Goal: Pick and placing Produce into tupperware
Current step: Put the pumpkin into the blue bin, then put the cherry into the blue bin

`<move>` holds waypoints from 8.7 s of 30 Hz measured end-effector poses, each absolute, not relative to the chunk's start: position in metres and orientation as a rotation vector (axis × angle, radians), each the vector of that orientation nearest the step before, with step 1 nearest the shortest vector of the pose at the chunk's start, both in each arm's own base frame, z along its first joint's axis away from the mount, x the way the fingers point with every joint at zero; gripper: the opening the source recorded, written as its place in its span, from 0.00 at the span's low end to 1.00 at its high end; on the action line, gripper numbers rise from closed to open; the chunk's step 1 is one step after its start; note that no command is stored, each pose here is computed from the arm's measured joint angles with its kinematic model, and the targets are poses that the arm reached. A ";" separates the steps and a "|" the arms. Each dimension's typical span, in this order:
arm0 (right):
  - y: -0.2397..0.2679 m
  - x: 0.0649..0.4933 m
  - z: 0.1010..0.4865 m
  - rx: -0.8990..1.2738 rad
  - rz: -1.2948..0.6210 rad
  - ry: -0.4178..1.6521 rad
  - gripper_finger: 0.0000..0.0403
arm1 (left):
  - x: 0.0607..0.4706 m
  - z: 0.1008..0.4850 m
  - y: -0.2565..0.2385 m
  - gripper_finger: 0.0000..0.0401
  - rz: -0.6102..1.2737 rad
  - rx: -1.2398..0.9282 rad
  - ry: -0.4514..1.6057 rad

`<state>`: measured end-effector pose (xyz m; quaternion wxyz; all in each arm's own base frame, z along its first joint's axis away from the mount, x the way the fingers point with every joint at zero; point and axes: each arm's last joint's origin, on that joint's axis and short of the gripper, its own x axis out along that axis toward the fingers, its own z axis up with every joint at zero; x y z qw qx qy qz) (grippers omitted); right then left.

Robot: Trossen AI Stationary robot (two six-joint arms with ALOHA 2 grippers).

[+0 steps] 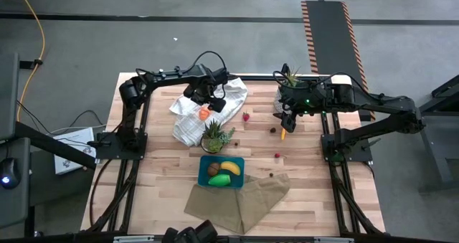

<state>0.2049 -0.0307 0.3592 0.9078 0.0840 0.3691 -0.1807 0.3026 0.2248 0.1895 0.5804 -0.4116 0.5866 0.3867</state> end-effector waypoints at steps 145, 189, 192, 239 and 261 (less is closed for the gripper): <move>0.003 0.186 0.354 0.365 -0.318 0.885 0.71 | 0.383 0.360 -0.041 0.45 0.267 -0.337 1.322; 0.041 0.181 0.355 0.471 -0.454 0.767 0.71 | 0.396 0.294 -0.068 0.44 0.241 -0.150 1.433; 0.041 0.181 0.355 0.471 -0.454 0.767 0.71 | 0.398 0.280 -0.069 0.44 0.221 -0.166 1.448; 0.041 0.182 0.355 0.472 -0.473 0.755 0.71 | 0.413 0.233 -0.055 0.49 0.142 -0.261 1.366; 0.041 0.181 0.355 0.470 -0.472 0.756 0.71 | 0.414 0.233 -0.047 0.74 0.135 -0.292 1.371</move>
